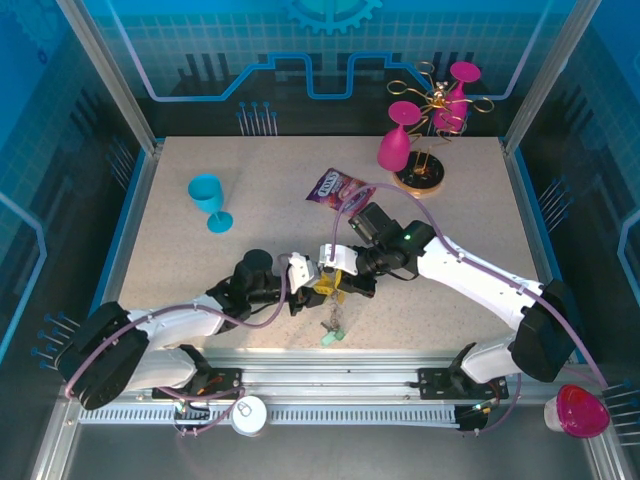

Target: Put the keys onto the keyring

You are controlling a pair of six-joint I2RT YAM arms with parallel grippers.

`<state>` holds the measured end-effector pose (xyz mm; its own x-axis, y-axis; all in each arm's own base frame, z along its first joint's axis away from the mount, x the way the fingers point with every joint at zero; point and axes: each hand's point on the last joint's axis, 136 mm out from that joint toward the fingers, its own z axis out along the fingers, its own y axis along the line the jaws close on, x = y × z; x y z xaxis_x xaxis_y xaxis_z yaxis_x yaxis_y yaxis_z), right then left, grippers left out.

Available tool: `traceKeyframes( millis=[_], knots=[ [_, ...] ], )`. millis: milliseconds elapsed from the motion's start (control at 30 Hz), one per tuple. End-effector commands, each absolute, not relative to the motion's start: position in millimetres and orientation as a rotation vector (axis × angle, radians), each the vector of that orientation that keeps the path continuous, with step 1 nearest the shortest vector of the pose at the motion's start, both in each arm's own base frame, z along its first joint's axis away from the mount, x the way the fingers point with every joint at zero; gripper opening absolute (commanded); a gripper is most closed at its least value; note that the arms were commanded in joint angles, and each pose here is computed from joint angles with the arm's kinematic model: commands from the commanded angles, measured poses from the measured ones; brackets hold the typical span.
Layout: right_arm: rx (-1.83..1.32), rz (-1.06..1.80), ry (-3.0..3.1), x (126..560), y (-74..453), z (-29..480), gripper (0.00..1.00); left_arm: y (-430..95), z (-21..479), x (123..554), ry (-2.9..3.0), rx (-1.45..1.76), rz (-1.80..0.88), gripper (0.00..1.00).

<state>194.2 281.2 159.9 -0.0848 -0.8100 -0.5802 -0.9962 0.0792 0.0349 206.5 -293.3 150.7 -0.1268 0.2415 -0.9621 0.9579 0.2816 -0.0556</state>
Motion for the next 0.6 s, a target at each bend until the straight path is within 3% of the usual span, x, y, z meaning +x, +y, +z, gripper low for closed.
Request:
traceKeyframes(
  millis=[0,167,567],
  knots=[
    [-1.806,0.615,1.914,191.3,289.4,166.4,0.00,-292.0,158.8,199.8,1.523,1.170,-0.927,0.24],
    [-1.814,0.642,1.891,188.0,295.8,169.2,0.00,-293.4,159.4,200.8,1.521,1.170,-0.931,0.26],
    [-1.779,0.725,1.867,183.2,299.9,173.2,0.00,-295.2,155.9,202.1,1.523,1.174,-0.933,0.20]
  ],
)
